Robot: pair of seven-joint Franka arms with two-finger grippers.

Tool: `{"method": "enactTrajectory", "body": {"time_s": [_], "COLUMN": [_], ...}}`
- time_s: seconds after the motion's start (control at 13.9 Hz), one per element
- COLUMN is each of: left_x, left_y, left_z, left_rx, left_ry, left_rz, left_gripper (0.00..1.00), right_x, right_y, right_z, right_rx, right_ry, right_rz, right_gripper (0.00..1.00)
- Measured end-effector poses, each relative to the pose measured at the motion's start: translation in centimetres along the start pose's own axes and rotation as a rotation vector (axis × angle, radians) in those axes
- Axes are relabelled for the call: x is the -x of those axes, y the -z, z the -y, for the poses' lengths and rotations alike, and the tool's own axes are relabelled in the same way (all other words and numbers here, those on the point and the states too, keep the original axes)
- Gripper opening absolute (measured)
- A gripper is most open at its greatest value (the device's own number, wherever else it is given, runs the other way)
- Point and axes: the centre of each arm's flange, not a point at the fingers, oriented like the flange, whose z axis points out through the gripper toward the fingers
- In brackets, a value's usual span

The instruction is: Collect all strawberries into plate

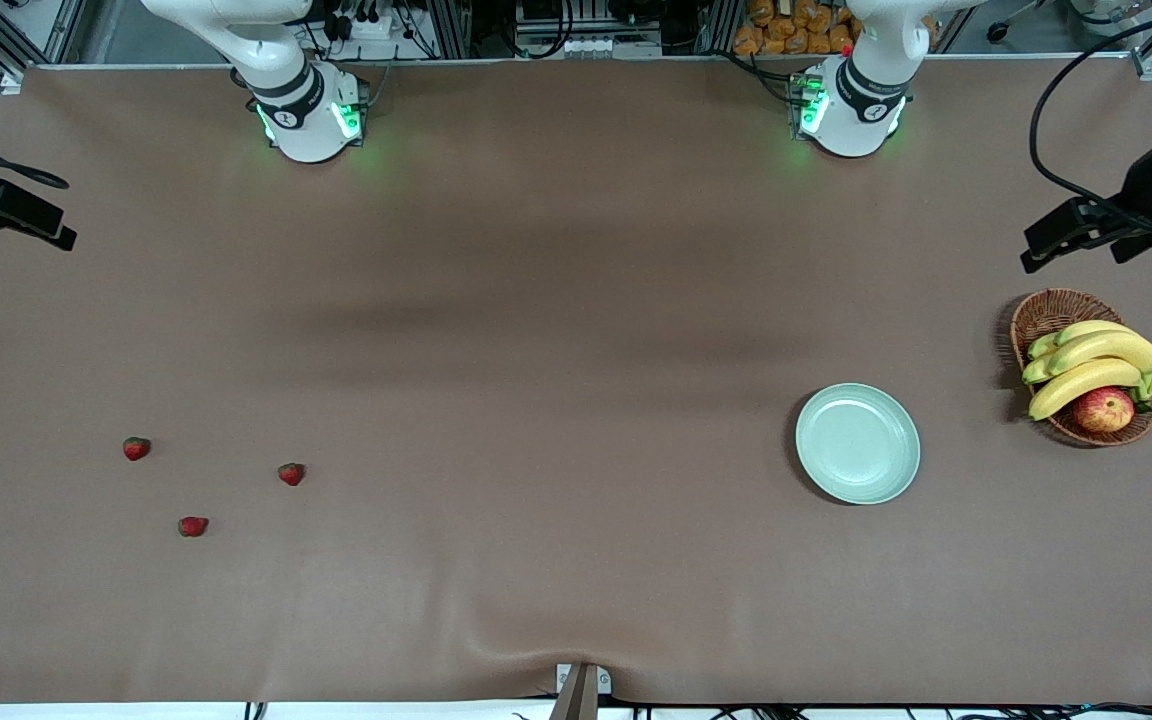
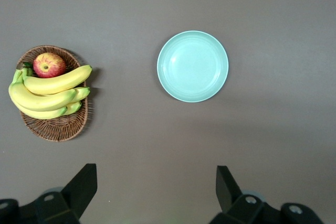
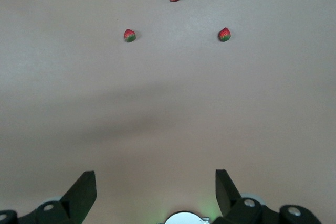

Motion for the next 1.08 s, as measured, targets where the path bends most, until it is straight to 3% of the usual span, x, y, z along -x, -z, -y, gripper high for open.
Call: {"method": "enactTrajectory", "body": {"time_s": [0.29,0.87,1.08], "left_x": [0.0,-0.2,-0.2], "left_y": [0.2,0.3,0.2], "left_z": [0.1,1.8,1.4], "left_rx": [0.0,0.0,0.0], "left_ry": [0.001,0.032,0.026], "left_rz": [0.0,0.0,0.002], "left_gripper": [1.0,1.0,1.0], "right_x": [-1.1,-9.0,-11.9], "right_y": [-2.4,-18.1,-25.6], "right_z": [3.0,8.9,9.6], "right_rx": [0.007,0.044,0.047], "right_ry": [0.052,0.121,0.128], "right_rz": [0.04,0.196,0.187], "right_gripper": [1.0,1.0,1.0]}}
